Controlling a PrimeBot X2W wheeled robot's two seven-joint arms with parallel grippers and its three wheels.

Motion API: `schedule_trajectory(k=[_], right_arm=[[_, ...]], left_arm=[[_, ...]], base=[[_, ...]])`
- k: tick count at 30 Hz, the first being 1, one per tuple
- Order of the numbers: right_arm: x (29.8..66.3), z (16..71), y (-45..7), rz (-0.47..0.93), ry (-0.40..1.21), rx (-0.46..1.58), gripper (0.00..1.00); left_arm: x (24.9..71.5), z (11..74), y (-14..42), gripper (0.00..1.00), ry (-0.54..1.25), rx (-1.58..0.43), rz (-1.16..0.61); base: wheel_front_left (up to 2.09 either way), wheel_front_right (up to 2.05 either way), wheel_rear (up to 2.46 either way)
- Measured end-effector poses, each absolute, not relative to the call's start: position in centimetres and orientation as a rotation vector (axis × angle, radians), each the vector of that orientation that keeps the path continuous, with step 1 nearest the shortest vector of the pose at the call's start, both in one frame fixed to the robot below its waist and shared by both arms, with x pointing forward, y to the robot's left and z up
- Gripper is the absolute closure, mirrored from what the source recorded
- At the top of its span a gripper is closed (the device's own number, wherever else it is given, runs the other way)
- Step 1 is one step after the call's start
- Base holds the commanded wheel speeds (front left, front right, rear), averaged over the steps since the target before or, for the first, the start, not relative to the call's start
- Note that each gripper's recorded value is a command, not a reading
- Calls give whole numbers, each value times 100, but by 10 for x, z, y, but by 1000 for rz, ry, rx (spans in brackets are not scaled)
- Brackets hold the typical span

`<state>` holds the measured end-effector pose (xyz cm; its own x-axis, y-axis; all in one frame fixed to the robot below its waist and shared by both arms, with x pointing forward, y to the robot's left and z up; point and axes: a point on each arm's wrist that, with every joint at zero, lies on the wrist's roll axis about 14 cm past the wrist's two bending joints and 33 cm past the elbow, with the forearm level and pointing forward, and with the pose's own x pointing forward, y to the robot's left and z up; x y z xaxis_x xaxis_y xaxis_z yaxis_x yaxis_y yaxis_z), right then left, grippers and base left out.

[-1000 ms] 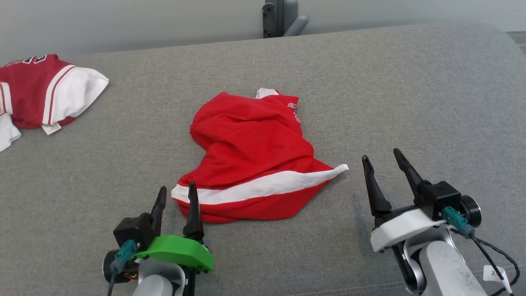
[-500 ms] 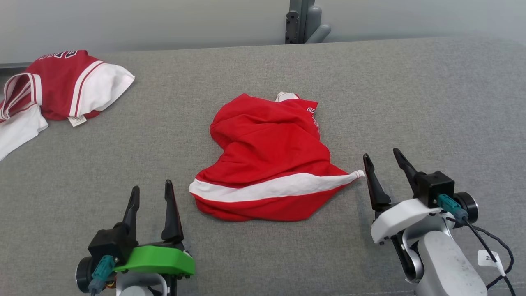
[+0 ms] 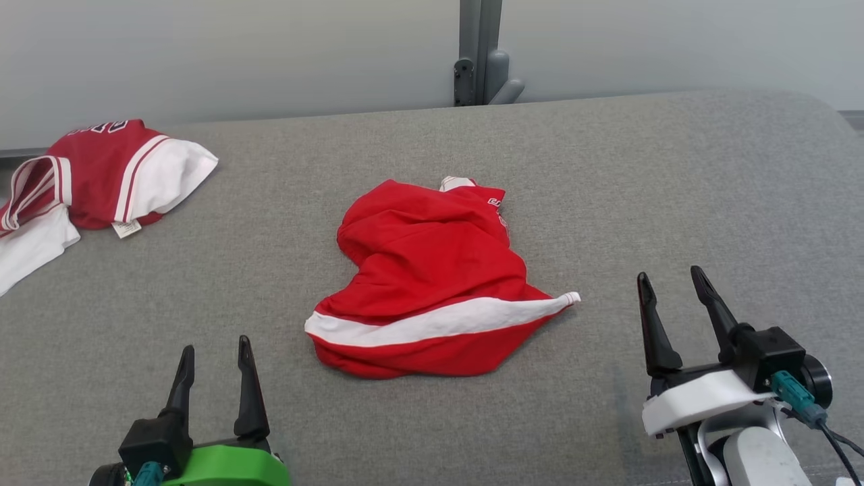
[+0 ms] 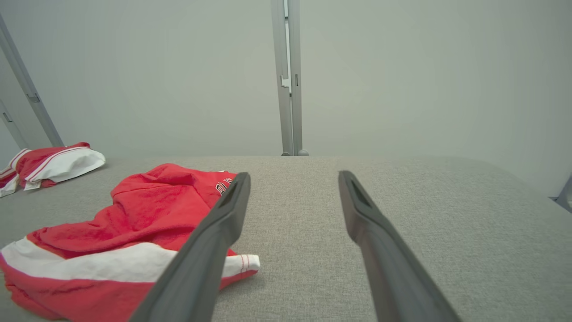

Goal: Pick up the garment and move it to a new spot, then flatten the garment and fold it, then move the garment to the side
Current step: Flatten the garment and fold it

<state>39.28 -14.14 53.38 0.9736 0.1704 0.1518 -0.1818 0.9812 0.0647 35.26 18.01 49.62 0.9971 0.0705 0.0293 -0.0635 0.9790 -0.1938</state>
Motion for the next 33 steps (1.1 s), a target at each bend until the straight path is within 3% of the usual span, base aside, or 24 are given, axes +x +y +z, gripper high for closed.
schedule_trajectory(k=[14,33], right_arm=[[363,545,-153,146,-185,97,0],[359,541,-149,157,-174,107,0]], left_arm=[[346,503,173,0,-59,-187,20],[341,489,175,0,-15,-182,11]], base=[[0,0,0],[0,0,0]])
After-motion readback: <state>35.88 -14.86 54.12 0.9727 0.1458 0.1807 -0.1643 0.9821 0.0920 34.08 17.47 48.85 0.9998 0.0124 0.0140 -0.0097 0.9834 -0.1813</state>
